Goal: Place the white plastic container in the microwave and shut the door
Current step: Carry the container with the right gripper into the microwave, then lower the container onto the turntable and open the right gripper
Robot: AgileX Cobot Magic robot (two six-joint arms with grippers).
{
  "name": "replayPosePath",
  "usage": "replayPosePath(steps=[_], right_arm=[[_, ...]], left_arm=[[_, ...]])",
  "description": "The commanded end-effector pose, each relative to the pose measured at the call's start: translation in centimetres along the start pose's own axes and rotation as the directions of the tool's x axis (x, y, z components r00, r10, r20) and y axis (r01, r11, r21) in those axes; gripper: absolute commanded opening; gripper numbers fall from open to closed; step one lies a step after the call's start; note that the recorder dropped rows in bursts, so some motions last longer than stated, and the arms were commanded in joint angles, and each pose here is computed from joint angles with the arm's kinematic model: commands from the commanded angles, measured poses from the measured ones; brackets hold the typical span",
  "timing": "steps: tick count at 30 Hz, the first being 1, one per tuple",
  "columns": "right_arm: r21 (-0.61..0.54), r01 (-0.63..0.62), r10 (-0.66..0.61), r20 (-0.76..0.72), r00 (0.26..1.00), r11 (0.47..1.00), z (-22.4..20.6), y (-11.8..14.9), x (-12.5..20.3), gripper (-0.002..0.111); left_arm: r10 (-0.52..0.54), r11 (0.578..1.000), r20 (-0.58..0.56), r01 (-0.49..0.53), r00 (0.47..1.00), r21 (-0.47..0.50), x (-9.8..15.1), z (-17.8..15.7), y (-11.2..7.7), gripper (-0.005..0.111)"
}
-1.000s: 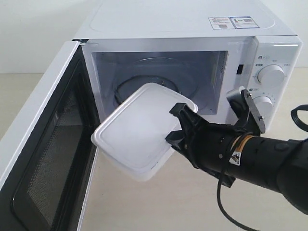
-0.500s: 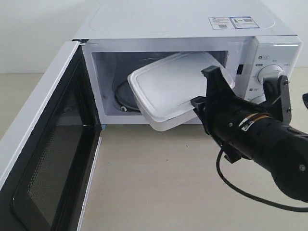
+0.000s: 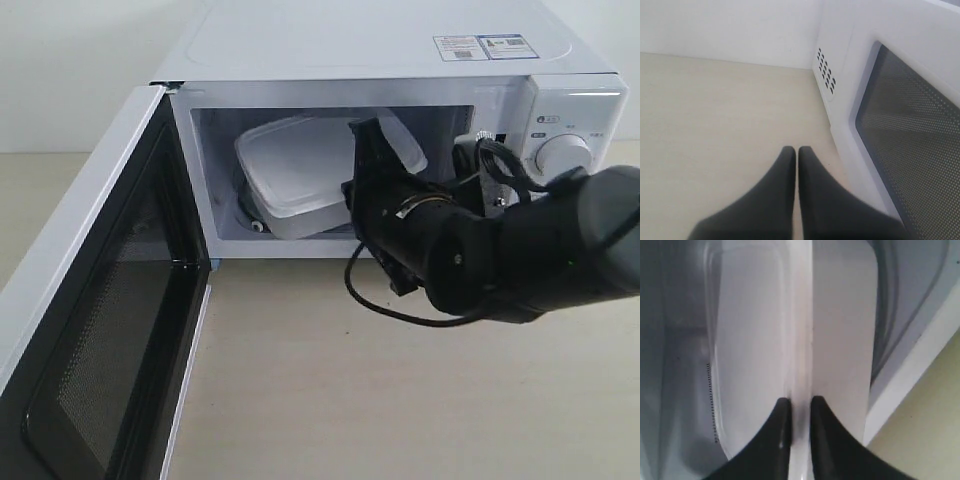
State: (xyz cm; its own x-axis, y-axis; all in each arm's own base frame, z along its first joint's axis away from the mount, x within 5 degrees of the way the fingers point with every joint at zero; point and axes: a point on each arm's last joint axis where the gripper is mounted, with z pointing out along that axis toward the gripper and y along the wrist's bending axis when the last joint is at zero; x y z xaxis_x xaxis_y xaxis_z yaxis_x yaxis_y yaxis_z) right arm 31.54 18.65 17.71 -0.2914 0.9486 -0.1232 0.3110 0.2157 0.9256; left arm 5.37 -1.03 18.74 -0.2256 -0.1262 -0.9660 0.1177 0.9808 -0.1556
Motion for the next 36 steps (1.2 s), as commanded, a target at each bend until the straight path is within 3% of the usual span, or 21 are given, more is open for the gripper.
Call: replayPosePath(steps=[1, 6, 14, 17, 22, 23, 25, 29, 31, 34, 36], right_arm=[[-0.064, -0.031, 0.032, 0.029, 0.999, 0.997, 2.4, 1.9, 0.1, 0.000], [-0.060, -0.072, 0.075, 0.054, 0.996, 0.996, 3.8, 1.9, 0.1, 0.000], [-0.036, -0.035, 0.038, 0.081, 0.996, 0.999, 4.6, 0.9, -0.5, 0.001], [-0.035, -0.027, 0.029, 0.083, 0.996, 0.999, 4.6, 0.9, -0.5, 0.012], [-0.033, -0.008, 0.011, 0.083, 0.996, 0.999, 4.6, 0.9, -0.5, 0.044], [-0.029, -0.009, 0.011, 0.080, 0.997, 1.000, 4.6, 0.9, -0.5, 0.045], [-0.025, -0.008, 0.009, 0.072, 0.997, 1.000, 4.6, 0.9, -0.4, 0.037], [-0.024, 0.123, -0.124, -0.022, 0.992, 0.992, 3.6, 1.7, 0.2, 0.008], [-0.041, 0.319, -0.321, -0.107, 0.941, 0.947, 3.2, 2.0, 0.9, 0.000], [-0.110, 0.643, -0.649, -0.225, 0.727, 0.758, 2.6, 1.8, 2.0, 0.000], [-0.134, 0.733, -0.738, -0.256, 0.625, 0.667, 2.6, 1.3, 2.3, 0.000]], left_arm=[[-0.003, 1.000, 0.004, 0.003, 1.000, 0.004, 0.1, 0.0, 0.0, 0.004], [-0.003, 1.000, 0.004, 0.003, 1.000, 0.004, 0.1, 0.0, 0.0, 0.004], [-0.003, 1.000, 0.004, 0.003, 1.000, 0.004, 0.1, 0.0, 0.0, 0.004], [-0.003, 1.000, 0.004, 0.003, 1.000, 0.004, 0.1, 0.0, 0.0, 0.004], [-0.003, 1.000, 0.004, 0.003, 1.000, 0.004, 0.1, 0.0, 0.0, 0.004], [-0.003, 1.000, 0.004, 0.003, 1.000, 0.004, 0.1, 0.0, 0.0, 0.004], [-0.003, 1.000, 0.004, 0.003, 1.000, 0.004, 0.1, 0.0, 0.0, 0.004], [-0.003, 1.000, 0.004, 0.003, 1.000, 0.004, 0.1, 0.0, 0.0, 0.004], [-0.003, 1.000, 0.004, 0.003, 1.000, 0.004, 0.1, 0.0, 0.0, 0.004], [-0.003, 1.000, 0.004, 0.003, 1.000, 0.004, 0.1, 0.0, 0.0, 0.004], [-0.003, 1.000, 0.004, 0.003, 1.000, 0.004, 0.1, 0.0, 0.0, 0.004]])
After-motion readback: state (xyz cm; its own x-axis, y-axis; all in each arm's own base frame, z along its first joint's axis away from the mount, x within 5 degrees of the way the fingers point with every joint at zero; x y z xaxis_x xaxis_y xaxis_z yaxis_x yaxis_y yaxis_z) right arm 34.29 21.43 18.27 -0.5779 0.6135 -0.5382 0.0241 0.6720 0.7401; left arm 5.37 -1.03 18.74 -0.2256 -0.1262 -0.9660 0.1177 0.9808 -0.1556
